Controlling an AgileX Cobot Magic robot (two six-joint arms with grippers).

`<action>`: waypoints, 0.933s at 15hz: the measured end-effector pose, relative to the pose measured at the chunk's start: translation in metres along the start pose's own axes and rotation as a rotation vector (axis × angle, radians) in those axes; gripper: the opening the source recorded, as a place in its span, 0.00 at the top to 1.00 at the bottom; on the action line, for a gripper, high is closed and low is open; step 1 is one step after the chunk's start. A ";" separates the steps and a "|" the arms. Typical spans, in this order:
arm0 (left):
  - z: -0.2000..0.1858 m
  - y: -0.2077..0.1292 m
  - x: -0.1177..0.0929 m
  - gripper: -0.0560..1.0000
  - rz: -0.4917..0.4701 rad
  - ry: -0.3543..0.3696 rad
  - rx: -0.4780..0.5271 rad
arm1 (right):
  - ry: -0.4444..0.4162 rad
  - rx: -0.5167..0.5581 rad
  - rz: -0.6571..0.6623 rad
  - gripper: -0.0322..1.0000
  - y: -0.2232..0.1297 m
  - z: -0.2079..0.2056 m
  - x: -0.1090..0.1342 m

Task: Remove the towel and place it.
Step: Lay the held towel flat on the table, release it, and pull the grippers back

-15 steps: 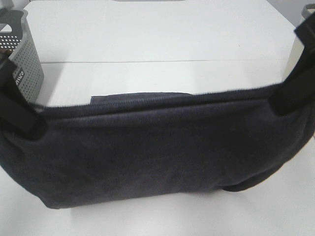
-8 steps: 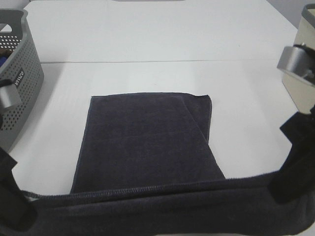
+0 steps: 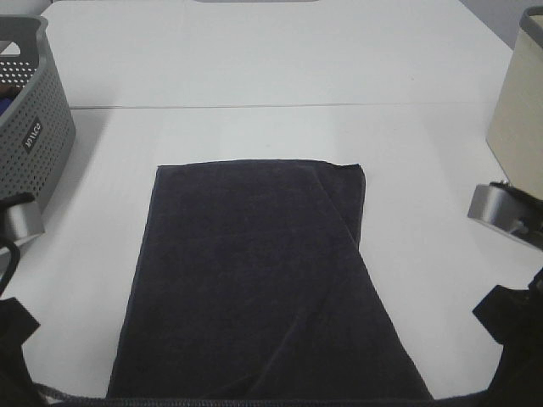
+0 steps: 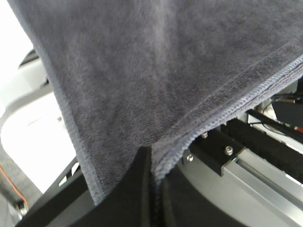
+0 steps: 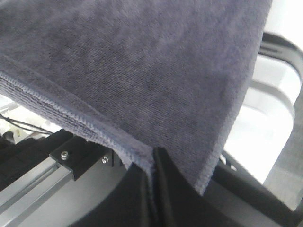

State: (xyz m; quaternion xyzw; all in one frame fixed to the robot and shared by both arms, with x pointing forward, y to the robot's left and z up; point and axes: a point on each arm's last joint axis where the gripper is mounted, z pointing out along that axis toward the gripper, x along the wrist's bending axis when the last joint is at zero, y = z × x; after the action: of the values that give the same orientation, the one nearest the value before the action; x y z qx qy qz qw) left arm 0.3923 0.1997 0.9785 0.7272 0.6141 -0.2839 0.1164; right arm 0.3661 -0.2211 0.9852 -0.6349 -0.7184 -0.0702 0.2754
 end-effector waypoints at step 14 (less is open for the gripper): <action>0.050 0.023 0.035 0.95 -0.227 0.017 0.304 | 0.068 0.329 0.147 0.96 0.045 0.062 -0.029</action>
State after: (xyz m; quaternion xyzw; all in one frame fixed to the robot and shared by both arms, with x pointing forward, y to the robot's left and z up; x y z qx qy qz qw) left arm 0.4037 0.1979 0.9137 0.6648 0.6431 -0.3787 -0.0326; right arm 0.3915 -0.2103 0.9082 -0.6293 -0.6622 0.0471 0.4040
